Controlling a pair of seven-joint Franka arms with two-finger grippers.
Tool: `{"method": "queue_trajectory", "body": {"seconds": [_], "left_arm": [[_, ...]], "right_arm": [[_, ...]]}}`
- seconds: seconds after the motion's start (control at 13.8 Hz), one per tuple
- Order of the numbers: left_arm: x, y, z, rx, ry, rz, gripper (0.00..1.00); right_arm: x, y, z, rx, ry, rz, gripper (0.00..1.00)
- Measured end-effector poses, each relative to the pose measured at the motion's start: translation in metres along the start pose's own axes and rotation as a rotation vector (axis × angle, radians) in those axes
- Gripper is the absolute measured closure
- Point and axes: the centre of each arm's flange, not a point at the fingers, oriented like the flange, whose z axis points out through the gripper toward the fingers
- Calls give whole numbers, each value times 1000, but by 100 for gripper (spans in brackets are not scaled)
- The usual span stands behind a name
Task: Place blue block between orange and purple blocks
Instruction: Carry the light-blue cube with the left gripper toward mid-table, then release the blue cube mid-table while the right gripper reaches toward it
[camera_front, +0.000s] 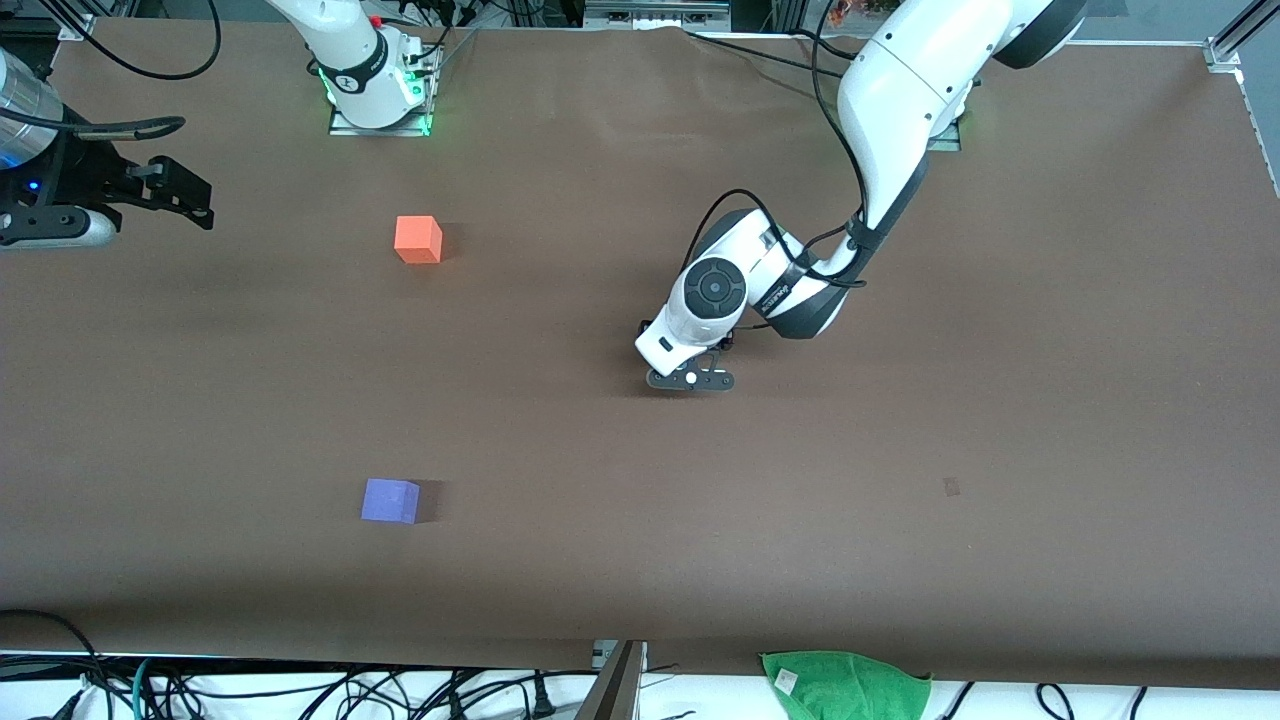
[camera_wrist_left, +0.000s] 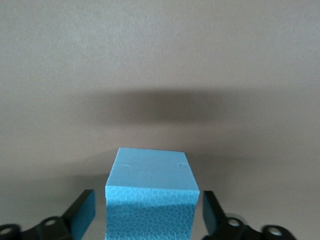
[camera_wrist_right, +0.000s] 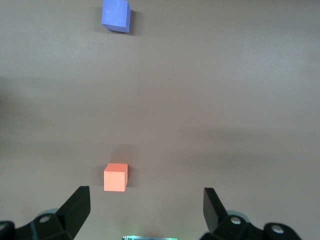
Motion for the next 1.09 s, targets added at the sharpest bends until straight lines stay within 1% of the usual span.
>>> {"method": "queue_trajectory", "body": {"seconds": [0.15,0.22,0.44,0.58,0.73,0.87,0.94,1.09], "left_arm": [[3,-1,-22,10,1,-4,0],[5,-6,-43,22,-1,-10,0],[2,-33,-130,77,-8,1,0],[-2,-73,-196,116,-14,-5,0],[-1,-120,-254,128,9,-15,0],[0,-172,-301,131,32,7,0],[1,-200,-320,130,40,34,0],[3,-253,-352,129,48,85,0]], "right_arm": [[0,0,0,0,0,0,0],[0,0,0,0,-1,0,0],[2,0,4,0,-7,-4,0],[9,0,7,2,-6,-17,0],[14,-2,6,6,2,-21,0],[17,-8,6,14,2,-30,0],[19,-12,10,15,-8,-37,0],[31,-20,34,17,-55,-52,0]]}}
